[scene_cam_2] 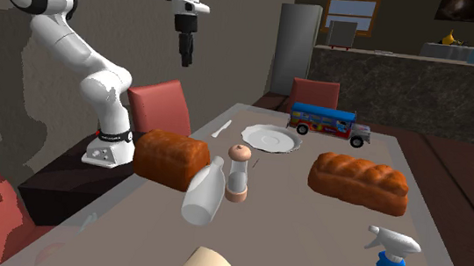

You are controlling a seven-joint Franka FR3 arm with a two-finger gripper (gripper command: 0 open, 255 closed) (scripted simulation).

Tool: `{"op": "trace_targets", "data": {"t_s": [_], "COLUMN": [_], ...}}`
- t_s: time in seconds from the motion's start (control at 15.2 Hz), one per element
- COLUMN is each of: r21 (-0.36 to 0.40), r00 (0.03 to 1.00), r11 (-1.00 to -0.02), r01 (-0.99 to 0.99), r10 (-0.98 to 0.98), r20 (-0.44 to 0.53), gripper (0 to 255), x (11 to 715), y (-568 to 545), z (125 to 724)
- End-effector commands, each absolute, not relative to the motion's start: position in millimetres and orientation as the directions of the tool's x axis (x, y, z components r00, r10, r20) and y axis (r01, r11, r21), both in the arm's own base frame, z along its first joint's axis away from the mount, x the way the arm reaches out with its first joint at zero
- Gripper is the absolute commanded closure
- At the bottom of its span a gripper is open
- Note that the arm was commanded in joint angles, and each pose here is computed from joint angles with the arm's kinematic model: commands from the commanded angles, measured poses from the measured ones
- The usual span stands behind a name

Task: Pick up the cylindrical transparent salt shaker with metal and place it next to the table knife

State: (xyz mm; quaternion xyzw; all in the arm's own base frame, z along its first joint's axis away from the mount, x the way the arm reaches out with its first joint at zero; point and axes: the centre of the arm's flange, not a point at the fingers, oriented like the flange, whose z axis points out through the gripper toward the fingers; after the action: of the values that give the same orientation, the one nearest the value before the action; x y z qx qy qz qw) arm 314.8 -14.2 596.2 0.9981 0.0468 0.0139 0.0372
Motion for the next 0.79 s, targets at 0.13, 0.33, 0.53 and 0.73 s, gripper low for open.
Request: {"op": "trace_targets", "data": {"t_s": [0.13,0.33,0.53,0.73], "r21": [0.072,0.067,0.062,0.057], "r00": [0.995,0.995,0.995,0.995], "r11": [-0.993,-0.993,-0.993,-0.993], "r01": [0.094,0.097,0.099,0.102], "r10": [0.096,0.098,0.1,0.102], "r20": [0.018,0.009,0.001,-0.008], "gripper": [0,0,0,0], "x": [330.7,354.5,378.3,401.9], "y": [-33.4,-62.1,-90.6,-119.1], "z": [585.2,568.6,551.5,534.2]}}
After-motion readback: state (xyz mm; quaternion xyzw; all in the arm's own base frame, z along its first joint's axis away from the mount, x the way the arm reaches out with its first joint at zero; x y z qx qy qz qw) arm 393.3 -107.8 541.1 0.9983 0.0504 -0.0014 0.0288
